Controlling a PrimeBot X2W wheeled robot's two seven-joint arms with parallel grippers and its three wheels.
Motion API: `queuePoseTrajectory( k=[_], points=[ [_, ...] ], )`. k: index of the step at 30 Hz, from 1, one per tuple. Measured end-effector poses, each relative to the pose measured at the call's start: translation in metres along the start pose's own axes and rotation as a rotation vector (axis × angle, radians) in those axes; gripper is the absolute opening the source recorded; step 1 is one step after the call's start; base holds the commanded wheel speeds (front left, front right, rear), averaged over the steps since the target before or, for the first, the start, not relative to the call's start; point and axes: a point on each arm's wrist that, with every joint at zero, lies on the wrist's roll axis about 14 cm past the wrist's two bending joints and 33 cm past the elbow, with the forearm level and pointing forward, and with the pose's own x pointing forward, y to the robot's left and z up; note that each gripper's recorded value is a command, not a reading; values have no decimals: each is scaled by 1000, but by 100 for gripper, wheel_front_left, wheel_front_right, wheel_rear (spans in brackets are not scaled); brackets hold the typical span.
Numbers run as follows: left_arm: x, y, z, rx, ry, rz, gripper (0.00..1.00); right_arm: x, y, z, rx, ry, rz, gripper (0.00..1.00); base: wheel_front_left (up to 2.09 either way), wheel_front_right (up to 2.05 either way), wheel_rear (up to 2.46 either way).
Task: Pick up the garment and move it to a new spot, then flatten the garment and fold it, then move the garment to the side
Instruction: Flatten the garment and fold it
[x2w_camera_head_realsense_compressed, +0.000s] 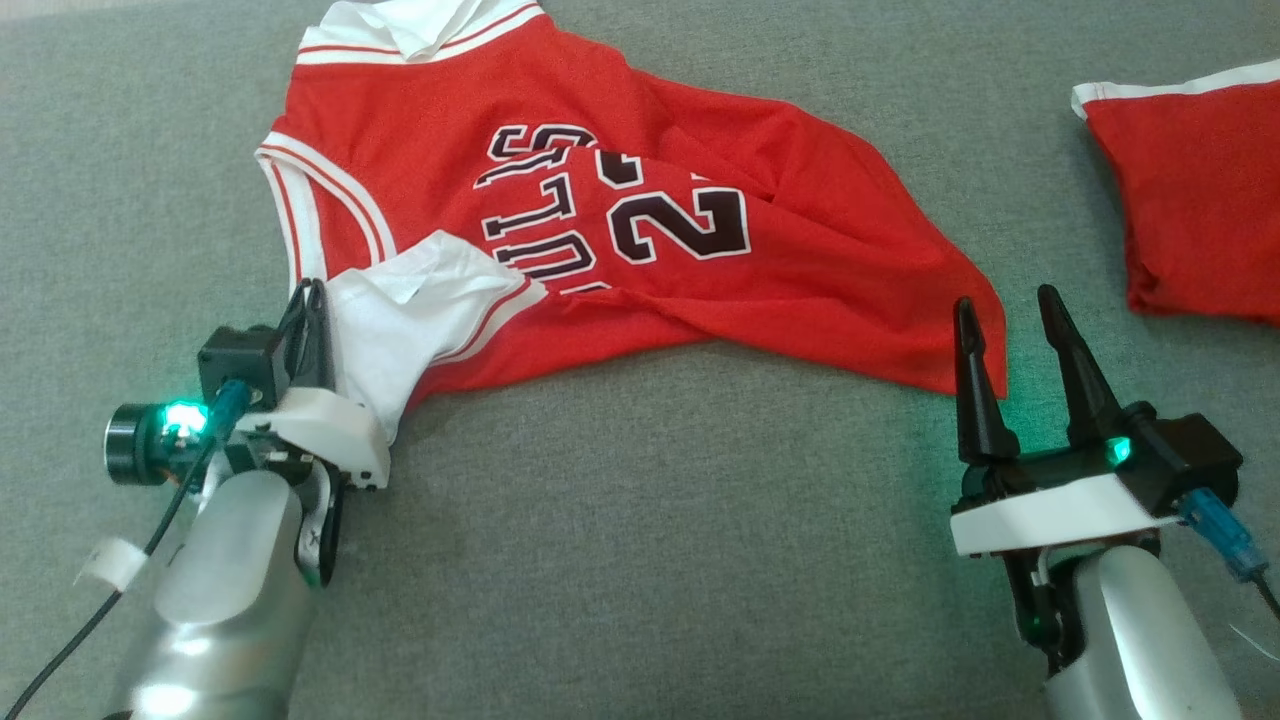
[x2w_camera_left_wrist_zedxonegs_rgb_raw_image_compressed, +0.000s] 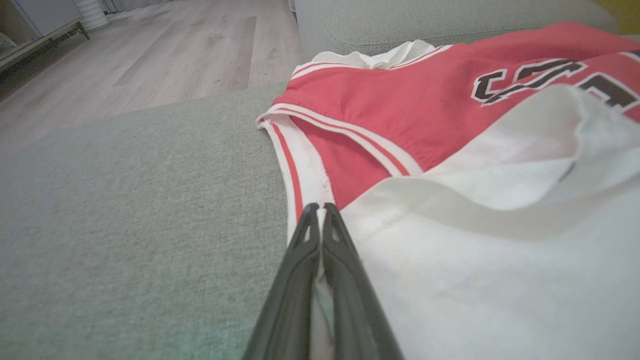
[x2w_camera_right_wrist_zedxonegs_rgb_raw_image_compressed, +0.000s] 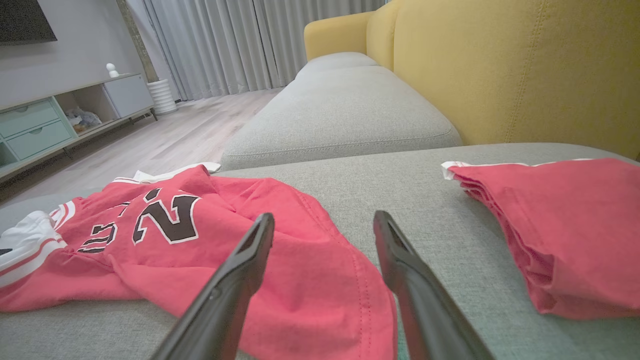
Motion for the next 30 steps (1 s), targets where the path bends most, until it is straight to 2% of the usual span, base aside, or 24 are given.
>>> queuePoseTrajectory(
  k=[7,13,20,23,30],
  points=[
    [-2,-2,11,7,-52,-11,0,-1,1,2,0,-4,3,100,0,0,0],
    [-12,-12,63,30,-235,-57,0,-2,7,9,0,-23,18,100,0,0,0],
    [-48,-34,130,165,-466,-192,0,-6,13,21,-1,-54,32,100,0,0,0],
    [-70,-44,126,233,-457,-263,0,-9,18,19,2,-48,44,100,0,0,0],
    [-118,-68,78,347,-300,-412,0,-10,33,23,6,-57,86,100,0,0,0]
  ],
)
